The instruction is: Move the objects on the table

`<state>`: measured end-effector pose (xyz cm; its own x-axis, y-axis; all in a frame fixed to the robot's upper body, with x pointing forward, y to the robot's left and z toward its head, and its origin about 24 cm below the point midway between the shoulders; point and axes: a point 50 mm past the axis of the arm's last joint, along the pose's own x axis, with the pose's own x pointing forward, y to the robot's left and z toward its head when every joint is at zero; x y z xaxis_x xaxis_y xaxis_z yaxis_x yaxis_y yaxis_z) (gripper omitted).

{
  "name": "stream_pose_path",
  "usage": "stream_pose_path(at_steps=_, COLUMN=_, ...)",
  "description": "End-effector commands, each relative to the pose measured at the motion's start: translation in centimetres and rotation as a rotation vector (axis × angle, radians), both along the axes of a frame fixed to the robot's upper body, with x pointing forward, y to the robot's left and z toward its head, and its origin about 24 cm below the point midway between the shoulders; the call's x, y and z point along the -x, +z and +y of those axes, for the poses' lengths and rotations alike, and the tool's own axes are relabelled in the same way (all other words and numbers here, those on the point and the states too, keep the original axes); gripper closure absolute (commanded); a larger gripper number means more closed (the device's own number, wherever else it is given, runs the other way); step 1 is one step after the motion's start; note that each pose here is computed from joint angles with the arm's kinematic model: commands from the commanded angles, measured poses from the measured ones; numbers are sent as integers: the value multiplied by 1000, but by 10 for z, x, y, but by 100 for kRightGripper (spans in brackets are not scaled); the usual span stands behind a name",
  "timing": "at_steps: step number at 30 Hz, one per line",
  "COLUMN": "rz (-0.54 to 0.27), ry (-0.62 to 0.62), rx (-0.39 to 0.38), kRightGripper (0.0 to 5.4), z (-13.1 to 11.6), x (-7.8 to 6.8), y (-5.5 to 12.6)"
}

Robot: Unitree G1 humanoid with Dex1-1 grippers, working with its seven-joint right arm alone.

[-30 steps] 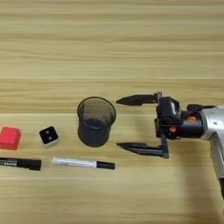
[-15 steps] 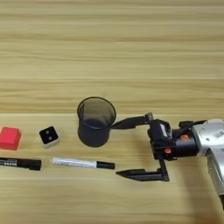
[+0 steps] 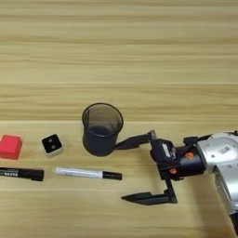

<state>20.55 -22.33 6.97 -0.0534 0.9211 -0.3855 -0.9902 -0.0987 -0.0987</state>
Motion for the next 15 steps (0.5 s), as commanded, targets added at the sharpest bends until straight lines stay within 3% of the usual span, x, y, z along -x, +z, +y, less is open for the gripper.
stream_pose_path(at_steps=1, rz=-108, ry=-30, rx=42, kRightGripper=6, z=-1, x=-13, y=12)
stream_pose_path(at_steps=15, rz=-75, ry=-79, rx=72, kRightGripper=6, z=15, x=-20, y=-9)
